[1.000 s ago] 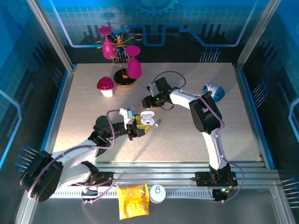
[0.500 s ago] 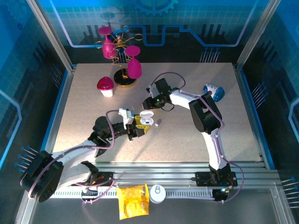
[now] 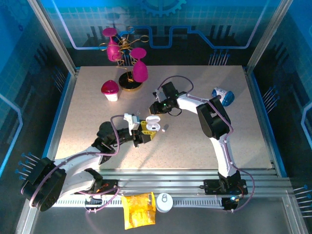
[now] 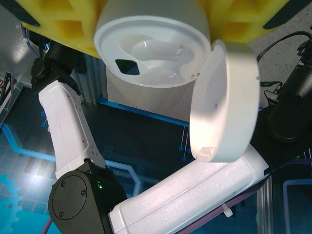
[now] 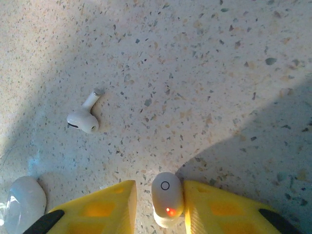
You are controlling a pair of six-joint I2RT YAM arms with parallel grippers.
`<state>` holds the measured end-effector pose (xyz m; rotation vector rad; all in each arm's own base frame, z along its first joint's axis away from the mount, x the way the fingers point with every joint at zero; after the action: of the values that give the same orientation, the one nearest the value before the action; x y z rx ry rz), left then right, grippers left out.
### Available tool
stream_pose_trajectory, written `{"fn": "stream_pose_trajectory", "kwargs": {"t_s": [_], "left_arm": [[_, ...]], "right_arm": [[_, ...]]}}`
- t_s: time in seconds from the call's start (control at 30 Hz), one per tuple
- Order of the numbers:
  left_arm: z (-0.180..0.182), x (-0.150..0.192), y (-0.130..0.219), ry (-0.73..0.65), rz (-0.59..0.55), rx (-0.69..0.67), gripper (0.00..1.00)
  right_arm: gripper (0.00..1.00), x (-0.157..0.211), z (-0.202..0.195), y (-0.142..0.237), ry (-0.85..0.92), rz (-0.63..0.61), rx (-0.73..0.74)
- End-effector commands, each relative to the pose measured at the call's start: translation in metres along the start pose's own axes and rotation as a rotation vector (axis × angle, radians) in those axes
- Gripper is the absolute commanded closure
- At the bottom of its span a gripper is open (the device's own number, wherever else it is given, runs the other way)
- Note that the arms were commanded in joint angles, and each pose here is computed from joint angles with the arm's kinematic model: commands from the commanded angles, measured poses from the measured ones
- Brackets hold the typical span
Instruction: Insert wireless bluetooth earbuds into charging case
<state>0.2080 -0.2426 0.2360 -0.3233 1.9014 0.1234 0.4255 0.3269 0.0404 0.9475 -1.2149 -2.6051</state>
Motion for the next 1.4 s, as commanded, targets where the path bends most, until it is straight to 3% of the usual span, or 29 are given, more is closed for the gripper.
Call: {"fn": "stream_pose_trajectory", "kwargs": {"t_s": [0.0, 0.3, 0.63, 1.0, 1.37], "left_arm": [[-0.001, -0.003, 0.004, -0.016, -0.024, -0.007, 0.72], [0.002, -0.002, 0.005, -0.015, -0.03, -0.022, 0.71], [0.008, 0.001, 0.004, -0.01, -0.033, -0.047, 0.72], [0.011, 0.0, 0.003, -0.009, -0.038, -0.051, 0.72], [0.012, 0.0, -0.001, -0.002, -0.041, -0.038, 0.72]], "right_arm": [[0.72, 0.011, -0.007, -0.011, -0.035, 0.043, 0.009], [0.78, 0.003, -0.003, 0.0, -0.027, 0.004, 0.026], [0.8, -0.012, 0.011, 0.044, 0.018, -0.139, 0.077], [0.8, 0.049, -0.054, 0.117, -0.238, -0.224, 0.635], [0.79, 0.093, -0.064, 0.135, -0.373, -0.244, 0.752]]}}
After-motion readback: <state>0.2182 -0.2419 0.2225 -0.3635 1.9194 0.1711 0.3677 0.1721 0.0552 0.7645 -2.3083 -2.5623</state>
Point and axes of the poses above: each hand's point on the last joint's axis, 136 mm out from that joint toward the fingers, its own y axis back along the fingers, its own z axis along the line the jaws close on, x = y × z, the point moved 2 cm from there along y, back along the fingers, and after that the axes turned 10 degrees about y, right-handed, at the moved point
